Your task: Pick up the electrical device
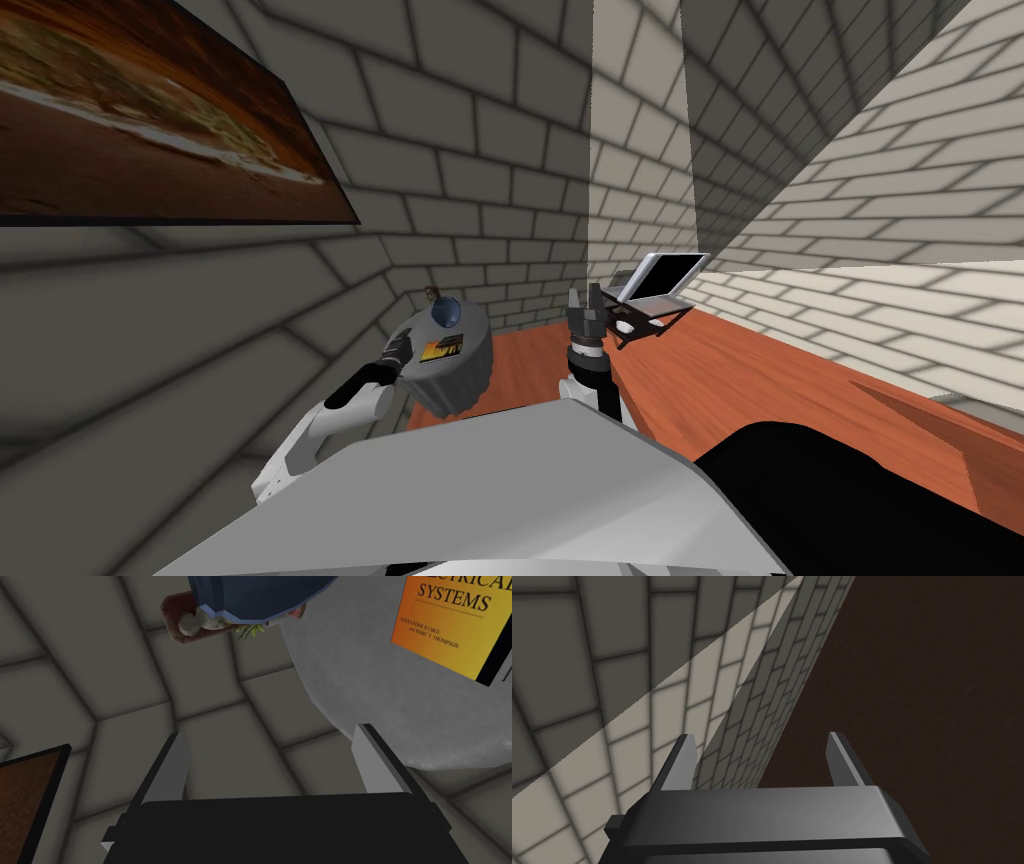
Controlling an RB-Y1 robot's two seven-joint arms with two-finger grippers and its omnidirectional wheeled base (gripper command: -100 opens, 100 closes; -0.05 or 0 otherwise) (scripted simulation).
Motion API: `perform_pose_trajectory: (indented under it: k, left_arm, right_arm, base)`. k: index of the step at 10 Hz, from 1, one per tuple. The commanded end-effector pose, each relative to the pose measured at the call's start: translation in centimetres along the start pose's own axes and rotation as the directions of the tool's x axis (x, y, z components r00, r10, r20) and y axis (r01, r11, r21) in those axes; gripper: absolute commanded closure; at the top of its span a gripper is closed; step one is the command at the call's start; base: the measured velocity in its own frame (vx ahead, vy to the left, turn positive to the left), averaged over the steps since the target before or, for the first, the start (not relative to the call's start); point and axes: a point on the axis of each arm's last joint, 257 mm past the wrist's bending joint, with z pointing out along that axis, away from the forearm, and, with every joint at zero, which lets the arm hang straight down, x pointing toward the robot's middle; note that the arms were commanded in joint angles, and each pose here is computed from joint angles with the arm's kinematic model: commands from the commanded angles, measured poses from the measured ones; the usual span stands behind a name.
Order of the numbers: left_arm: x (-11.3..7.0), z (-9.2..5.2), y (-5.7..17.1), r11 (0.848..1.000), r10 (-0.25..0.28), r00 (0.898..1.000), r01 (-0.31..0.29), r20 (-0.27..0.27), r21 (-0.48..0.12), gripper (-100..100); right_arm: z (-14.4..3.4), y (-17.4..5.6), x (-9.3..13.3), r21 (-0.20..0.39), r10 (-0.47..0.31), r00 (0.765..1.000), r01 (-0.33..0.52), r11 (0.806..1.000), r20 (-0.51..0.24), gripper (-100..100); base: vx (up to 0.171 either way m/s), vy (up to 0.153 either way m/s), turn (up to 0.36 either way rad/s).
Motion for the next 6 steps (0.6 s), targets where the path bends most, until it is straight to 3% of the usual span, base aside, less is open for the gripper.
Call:
perform_pose_trajectory:
  k: [1, 4, 6]
  left_arm:
    - [0.5, 0.1, 1.0, 0.999, -0.006, 1.0, 0.005, -0.006, -0.033, -100]
    - [1.9, 0.5, 3.9, 0.991, -0.023, 0.999, 0.019, -0.029, -0.131, -100]
    - [3.2, 0.7, 6.2, 0.978, -0.037, 0.998, 0.026, -0.048, -0.209, -100]
  right_arm:
    - [0.0, 0.0, 0.0, 0.0, 0.0, 1.0, 0.0, 1.0, 0.0, 0]
    - [0.0, 0.0, 0.0, 0.0, 0.0, 1.0, 0.0, 1.0, 0.0, 0]
    - [0.0, 0.0, 0.0, 0.0, 0.0, 1.0, 0.0, 1.0, 0.0, 0]
  base:
    - [0.037, -0.015, 0.004]
    - [0.046, -0.022, 0.007]
    - [0.049, -0.023, 0.007]
